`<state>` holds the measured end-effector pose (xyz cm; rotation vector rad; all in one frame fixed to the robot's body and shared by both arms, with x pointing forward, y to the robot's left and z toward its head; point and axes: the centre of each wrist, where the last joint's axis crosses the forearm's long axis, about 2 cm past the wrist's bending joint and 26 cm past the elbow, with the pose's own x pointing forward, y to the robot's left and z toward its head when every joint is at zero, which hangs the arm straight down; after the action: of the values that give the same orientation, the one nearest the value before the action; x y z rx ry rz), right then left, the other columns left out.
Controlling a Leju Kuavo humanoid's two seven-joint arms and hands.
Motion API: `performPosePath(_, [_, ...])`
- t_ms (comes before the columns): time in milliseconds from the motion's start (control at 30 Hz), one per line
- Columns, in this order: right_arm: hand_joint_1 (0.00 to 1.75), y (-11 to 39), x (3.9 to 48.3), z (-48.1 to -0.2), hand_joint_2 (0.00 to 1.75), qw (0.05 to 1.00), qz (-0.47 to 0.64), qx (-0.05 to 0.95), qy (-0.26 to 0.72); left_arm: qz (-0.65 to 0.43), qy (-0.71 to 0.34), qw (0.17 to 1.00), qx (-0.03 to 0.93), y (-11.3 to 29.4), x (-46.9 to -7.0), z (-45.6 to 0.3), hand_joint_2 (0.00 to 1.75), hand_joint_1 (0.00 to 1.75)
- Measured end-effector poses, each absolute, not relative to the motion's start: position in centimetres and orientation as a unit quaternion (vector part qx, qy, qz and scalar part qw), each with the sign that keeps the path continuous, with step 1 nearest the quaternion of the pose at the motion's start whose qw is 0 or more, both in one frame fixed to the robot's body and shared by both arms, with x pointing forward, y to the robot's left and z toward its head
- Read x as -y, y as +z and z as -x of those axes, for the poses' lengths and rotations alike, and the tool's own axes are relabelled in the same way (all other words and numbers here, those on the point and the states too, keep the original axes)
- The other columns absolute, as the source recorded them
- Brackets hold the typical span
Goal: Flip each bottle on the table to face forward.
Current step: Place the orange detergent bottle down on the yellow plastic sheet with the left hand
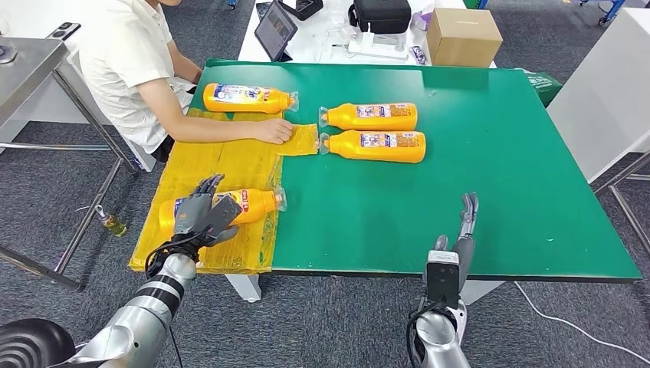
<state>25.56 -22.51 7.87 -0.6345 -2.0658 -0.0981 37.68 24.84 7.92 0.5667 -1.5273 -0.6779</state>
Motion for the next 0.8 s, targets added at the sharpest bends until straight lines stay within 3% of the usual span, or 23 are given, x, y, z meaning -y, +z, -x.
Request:
performPosePath(467, [0.0, 7.5, 22.8, -25.6, 0.0, 0.472, 0.26, 0.842, -0.028, -0.16, -0.31, 0.63, 0.694, 7.7, -23.6, -37.3, 1.75, 0.0])
performPosePath(700, [0.0, 7.4, 22.8, -25.5, 0.0, 0.461, 0.27, 0.845, 0.007, 0.012, -0.081, 0.618, 0.782, 8.2, -20.8, -34.7, 1.75, 0.0])
performPosePath(767, [0.0, 7.1, 22.8, -25.6, 0.0, 0.451, 0.28, 0.846, 0.044, 0.015, -0.042, 0.598, 0.8, 9.3, -19.9, -34.1, 1.75, 0.0])
performPosePath(800, [0.0, 6.8, 22.8, -25.7, 0.44, 0.449, 0.284, 0.845, 0.062, 0.007, -0.037, 0.587, 0.809, 9.9, -19.5, -33.8, 1.75, 0.0])
